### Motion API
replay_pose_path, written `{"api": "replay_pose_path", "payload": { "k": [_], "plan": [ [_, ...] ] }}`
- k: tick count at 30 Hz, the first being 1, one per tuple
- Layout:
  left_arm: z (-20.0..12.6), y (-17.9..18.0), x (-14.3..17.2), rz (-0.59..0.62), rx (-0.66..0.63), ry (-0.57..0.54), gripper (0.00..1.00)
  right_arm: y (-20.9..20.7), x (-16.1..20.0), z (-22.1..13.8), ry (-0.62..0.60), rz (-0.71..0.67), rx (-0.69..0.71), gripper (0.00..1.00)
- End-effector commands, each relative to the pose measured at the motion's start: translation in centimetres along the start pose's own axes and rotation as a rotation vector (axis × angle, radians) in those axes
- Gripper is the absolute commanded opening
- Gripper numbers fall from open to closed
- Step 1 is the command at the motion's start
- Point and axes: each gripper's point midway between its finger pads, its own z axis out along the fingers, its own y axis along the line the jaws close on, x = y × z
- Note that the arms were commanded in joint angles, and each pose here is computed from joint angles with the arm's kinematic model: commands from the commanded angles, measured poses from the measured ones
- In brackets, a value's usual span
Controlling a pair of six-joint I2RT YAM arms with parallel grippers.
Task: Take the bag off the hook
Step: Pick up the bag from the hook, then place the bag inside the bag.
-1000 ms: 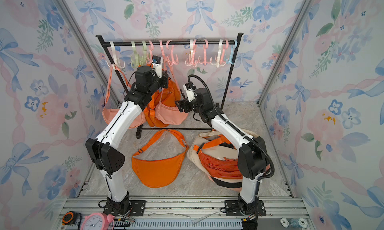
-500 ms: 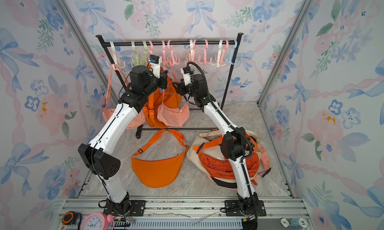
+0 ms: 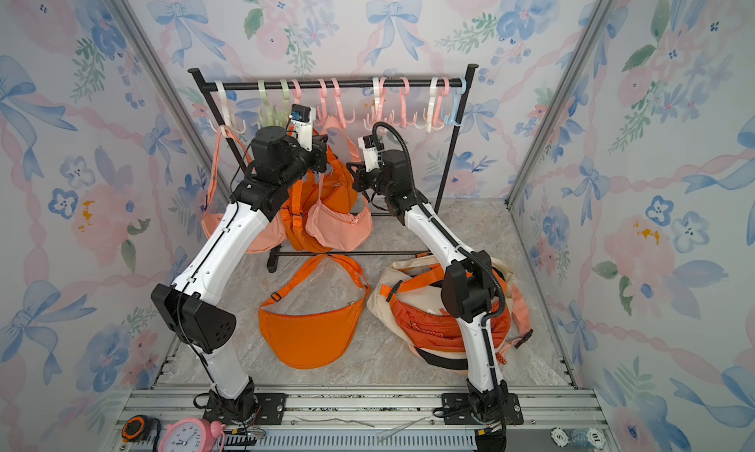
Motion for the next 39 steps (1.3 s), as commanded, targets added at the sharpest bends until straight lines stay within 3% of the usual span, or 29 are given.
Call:
{"api": "replay_pose_path", "payload": {
  "k": [1,9,15,26,31,39],
  "plan": [
    [-1.8,0.0,-4.1,-0.017,-0.001,-0.095,0.00,3.1,-7.3,-3.5,-0.163,-0.029,-0.056,0.00],
    [-6.3,-0.2,-6.0,-0.010,-0.011,-0.137,0.00,6.7,-9.2,-7.0,-0.174,-0.040,-0.093,0.00],
    [-11.7,-0.4,-6.5,0.000,-0.019,-0.180,0.00,10.1,-9.2,-9.6,-0.144,-0.074,-0.124,0.00],
    [-23.8,-1.6,-3.6,0.003,-0.006,-0.190,0.00,18.3,-7.1,-16.1,-0.085,-0.175,-0.204,0.00],
    [-29.4,-1.5,-2.8,-0.054,0.008,-0.227,0.00,22.0,-5.8,-19.4,-0.070,-0.214,-0.247,0.00],
    [-33.4,0.0,1.1,-0.089,-0.053,-0.188,0.00,24.4,-3.5,-22.2,-0.035,-0.223,-0.255,0.00]
  ]
}}
